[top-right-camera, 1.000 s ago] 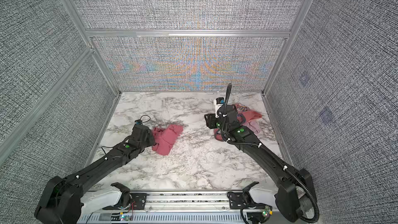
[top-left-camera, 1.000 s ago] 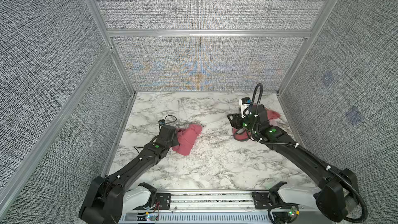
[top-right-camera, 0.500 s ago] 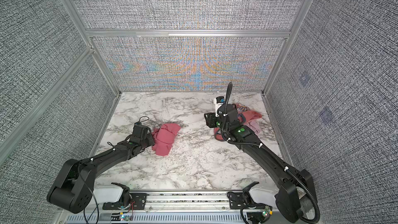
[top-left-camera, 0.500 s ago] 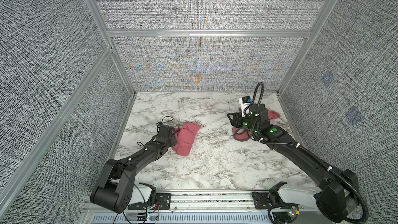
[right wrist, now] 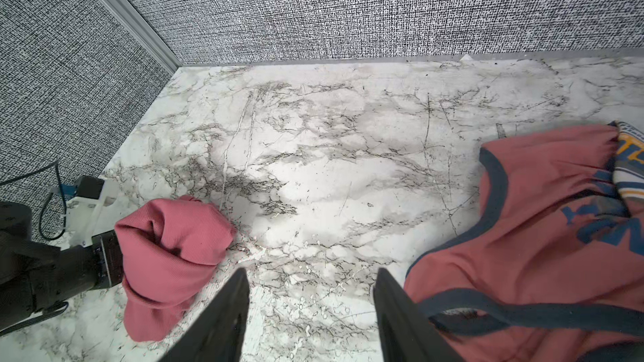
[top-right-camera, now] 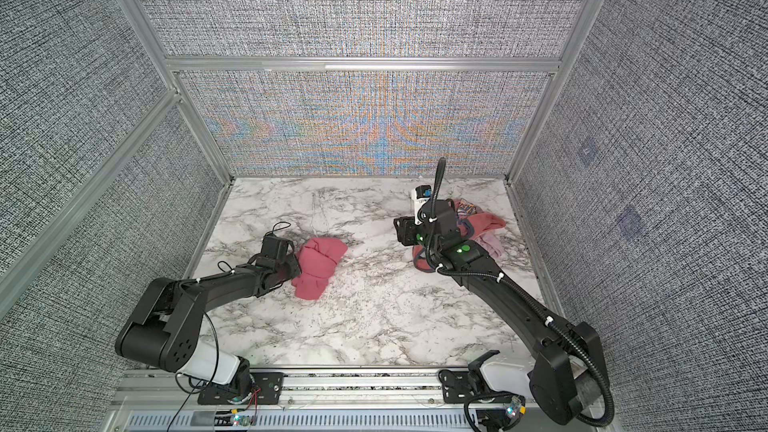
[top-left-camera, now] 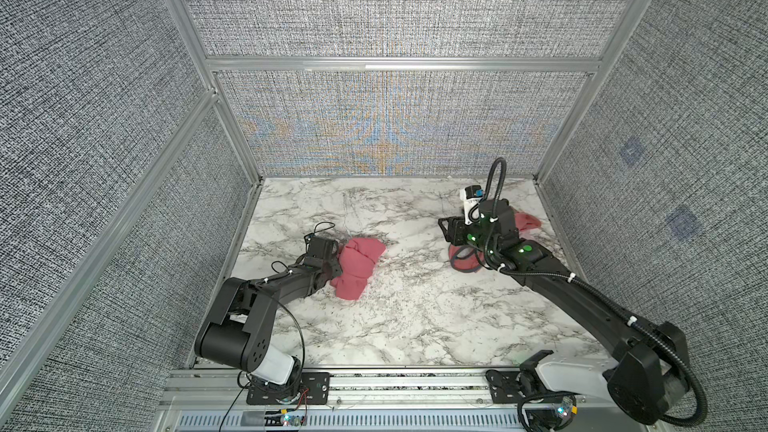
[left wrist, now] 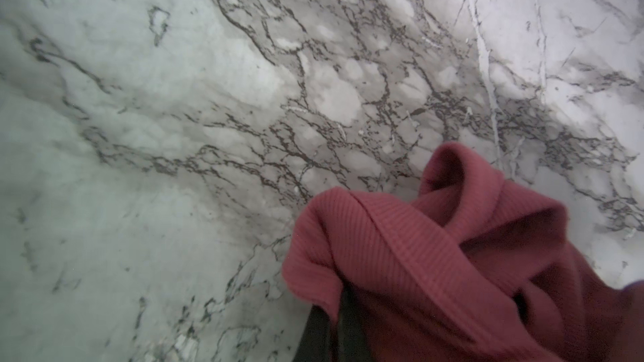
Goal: Pick out a specific cloth from the pile
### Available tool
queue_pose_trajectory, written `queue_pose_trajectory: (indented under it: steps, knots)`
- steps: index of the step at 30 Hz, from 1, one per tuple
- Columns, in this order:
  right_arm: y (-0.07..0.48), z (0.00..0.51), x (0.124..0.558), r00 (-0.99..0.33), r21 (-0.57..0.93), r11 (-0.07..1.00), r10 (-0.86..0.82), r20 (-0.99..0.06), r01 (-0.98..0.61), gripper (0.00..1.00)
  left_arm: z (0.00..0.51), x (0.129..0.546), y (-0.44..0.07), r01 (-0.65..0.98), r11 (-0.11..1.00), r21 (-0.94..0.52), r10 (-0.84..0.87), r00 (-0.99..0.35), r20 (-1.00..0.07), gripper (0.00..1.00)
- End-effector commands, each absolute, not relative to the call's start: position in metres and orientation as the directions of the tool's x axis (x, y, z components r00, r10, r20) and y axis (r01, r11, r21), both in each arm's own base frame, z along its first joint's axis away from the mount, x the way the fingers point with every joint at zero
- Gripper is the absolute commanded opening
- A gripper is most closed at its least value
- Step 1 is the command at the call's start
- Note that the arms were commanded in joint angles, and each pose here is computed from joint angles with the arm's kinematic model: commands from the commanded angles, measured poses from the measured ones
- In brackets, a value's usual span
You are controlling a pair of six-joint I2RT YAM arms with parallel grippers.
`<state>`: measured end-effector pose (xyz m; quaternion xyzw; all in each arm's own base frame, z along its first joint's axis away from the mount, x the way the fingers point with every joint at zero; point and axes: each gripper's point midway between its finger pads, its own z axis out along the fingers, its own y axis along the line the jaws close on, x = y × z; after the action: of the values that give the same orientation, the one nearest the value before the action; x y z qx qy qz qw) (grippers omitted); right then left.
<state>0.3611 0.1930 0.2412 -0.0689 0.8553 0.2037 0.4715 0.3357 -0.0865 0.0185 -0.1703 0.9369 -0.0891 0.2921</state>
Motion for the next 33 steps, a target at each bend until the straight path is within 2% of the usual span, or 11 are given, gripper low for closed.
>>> queue_pose_trajectory:
  steps: [1, 3, 5, 7, 12, 20, 24, 28, 33]
  knots:
    - [0.193, 0.246, 0.365, -0.535, 0.278, 0.911, 0.077, -0.841, -0.305, 0.59, 0.021, 0.337, -0.087, -0.267, 0.925, -0.269, -0.373, -0.773, -0.513, 0.0]
    - [0.193, 0.247, 0.365, -0.535, 0.28, 0.909, 0.079, -0.841, -0.307, 0.59, 0.028, 0.336, -0.087, -0.259, 0.927, -0.27, -0.366, -0.774, -0.517, 0.03]
    - [0.194, 0.247, 0.365, -0.535, 0.284, 0.908, 0.082, -0.841, -0.308, 0.59, 0.037, 0.333, -0.084, -0.271, 0.925, -0.267, -0.375, -0.764, -0.524, 0.26]
    - [0.194, 0.247, 0.364, -0.535, 0.288, 0.907, 0.085, -0.841, -0.308, 0.59, 0.046, 0.331, -0.082, -0.276, 0.922, -0.274, -0.384, -0.753, -0.534, 0.33]
    - [0.195, 0.246, 0.363, -0.539, 0.304, 0.901, 0.097, -0.837, -0.31, 0.59, 0.074, 0.324, -0.08, -0.252, 0.927, -0.278, -0.369, -0.748, -0.552, 0.35]
    - [0.196, 0.247, 0.362, -0.537, 0.315, 0.896, 0.106, -0.837, -0.314, 0.59, 0.126, 0.321, -0.106, -0.06, 0.945, -0.321, -0.265, -0.718, -0.644, 0.35]
    - [0.197, 0.246, 0.361, -0.539, 0.322, 0.892, 0.109, -0.835, -0.318, 0.59, 0.15, 0.317, -0.133, 0.091, 0.947, -0.309, -0.169, -0.677, -0.716, 0.37]
    - [0.198, 0.246, 0.361, -0.542, 0.329, 0.889, 0.114, -0.832, -0.318, 0.59, 0.158, 0.317, -0.161, 0.192, 0.935, -0.298, -0.099, -0.665, -0.74, 0.37]
    - [0.197, 0.246, 0.359, -0.542, 0.329, 0.89, 0.114, -0.833, -0.317, 0.59, 0.149, 0.324, -0.176, 0.215, 0.934, -0.286, -0.065, -0.685, -0.726, 0.37]
